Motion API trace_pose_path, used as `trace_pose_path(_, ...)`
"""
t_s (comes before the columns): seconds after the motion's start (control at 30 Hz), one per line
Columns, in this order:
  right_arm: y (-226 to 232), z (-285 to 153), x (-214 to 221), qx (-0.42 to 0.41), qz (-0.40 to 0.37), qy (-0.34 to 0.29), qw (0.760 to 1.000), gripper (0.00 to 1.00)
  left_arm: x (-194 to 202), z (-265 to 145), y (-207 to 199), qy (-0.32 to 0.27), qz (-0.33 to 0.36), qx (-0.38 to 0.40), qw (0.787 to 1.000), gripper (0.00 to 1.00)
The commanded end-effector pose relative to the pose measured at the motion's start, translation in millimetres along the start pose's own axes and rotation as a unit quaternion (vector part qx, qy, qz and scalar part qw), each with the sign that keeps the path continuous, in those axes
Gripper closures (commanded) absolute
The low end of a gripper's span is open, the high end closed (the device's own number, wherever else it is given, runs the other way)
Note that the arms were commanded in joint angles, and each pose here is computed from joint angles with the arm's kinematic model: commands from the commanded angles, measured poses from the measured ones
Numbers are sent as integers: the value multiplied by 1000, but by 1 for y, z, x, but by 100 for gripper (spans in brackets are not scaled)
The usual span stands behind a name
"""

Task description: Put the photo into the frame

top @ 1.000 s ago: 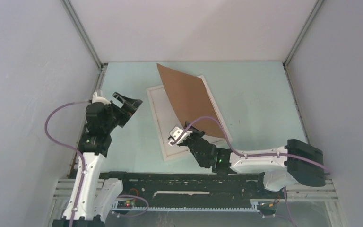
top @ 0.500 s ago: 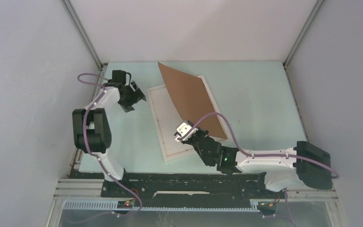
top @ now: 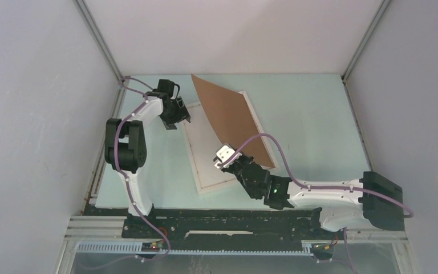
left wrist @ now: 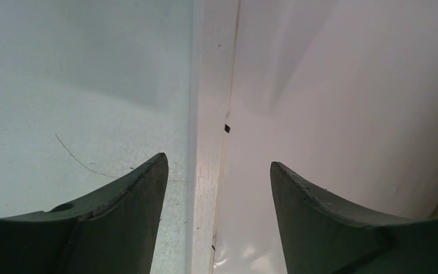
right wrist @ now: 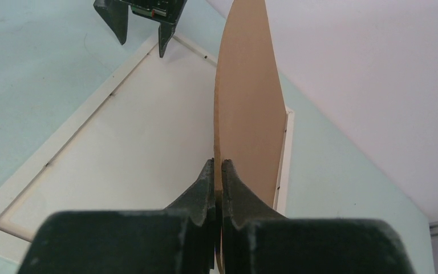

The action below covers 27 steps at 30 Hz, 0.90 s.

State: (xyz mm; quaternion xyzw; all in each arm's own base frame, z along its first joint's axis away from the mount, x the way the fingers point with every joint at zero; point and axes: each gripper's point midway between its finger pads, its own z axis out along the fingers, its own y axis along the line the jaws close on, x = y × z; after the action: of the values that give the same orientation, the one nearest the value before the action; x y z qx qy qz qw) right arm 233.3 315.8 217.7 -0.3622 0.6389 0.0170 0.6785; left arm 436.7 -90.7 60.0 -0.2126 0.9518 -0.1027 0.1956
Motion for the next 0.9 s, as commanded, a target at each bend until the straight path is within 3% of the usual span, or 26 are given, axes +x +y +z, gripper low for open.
trace_pose_path(0.0,16,-2,13,-27,74,16,997,100,-17,5,0,-18,7,-7,1000,28)
trace_pose_path(0.6,20,-2,17,-37,81,23,996,100,-23,28,15,-17,19,-45,999,37)
trace_pose_path(0.77,21,-2,17,-40,80,22,996,100,-25,25,18,-19,15,-47,999,43)
trace_pose_path(0.87,22,-2,17,-42,79,22,996,100,-26,26,20,-17,10,-44,999,51)
